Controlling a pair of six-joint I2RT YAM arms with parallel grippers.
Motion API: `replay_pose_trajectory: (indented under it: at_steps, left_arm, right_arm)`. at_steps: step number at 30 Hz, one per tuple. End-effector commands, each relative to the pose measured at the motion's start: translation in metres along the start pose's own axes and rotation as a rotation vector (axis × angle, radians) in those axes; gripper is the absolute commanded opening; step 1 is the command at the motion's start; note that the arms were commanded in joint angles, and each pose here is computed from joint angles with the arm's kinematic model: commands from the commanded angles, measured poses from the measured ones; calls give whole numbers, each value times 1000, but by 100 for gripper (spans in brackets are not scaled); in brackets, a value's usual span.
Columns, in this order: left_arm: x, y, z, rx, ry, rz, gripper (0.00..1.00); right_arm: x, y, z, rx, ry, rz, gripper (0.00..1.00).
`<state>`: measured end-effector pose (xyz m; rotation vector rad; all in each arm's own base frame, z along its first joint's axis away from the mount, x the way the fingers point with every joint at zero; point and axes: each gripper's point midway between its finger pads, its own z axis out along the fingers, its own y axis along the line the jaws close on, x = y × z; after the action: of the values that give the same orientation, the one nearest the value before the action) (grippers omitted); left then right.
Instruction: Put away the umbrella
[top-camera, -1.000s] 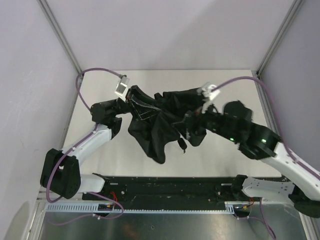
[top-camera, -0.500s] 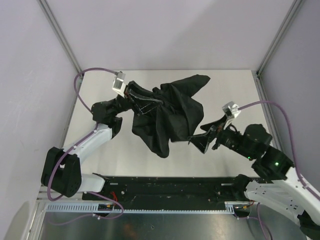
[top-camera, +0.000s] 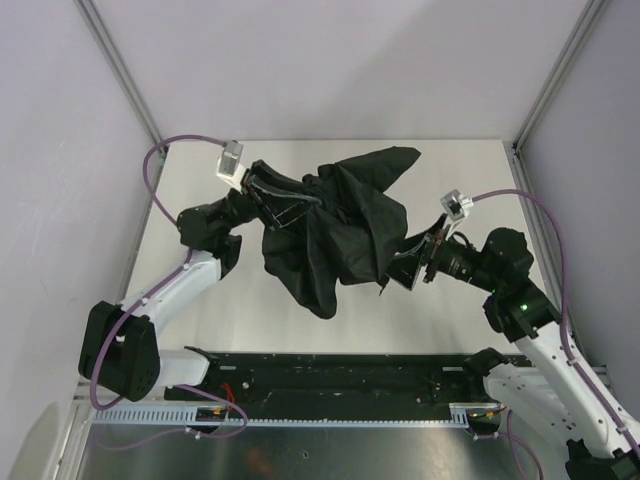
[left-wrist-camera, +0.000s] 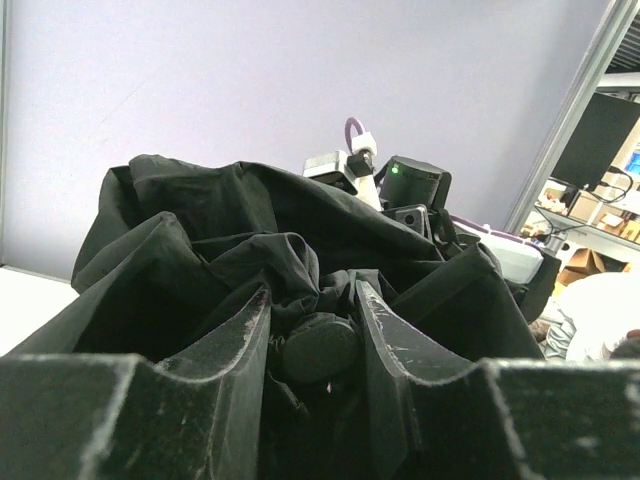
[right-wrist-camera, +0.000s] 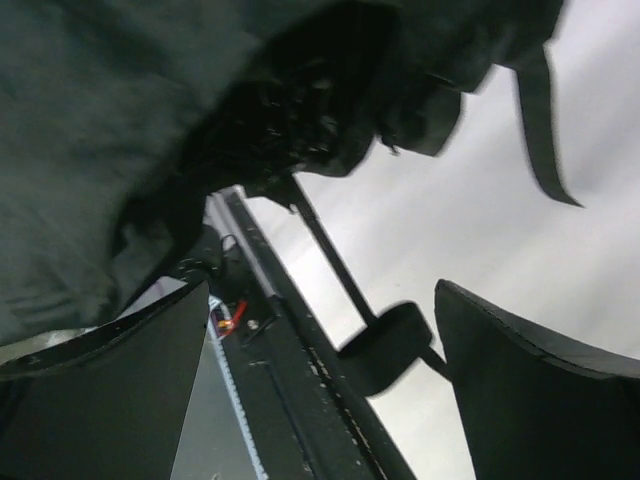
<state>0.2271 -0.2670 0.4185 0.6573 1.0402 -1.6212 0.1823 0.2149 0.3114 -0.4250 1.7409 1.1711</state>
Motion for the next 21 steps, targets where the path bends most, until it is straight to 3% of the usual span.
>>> replay_pose_trajectory:
  at_steps: [1,14,21]
  left_arm:
    - [-37,-50,5,150,-122,185,0]
    - [-29,-67,11,206,-111,165,0]
    - [-28,-84,16,264,-113,188,0]
  right_arm:
    - [-17,44,11,-266,-33,-18,99]
    - [-39,56,49,-414,-83,69,99]
    - [-20,69,60,-491,-7,105,91]
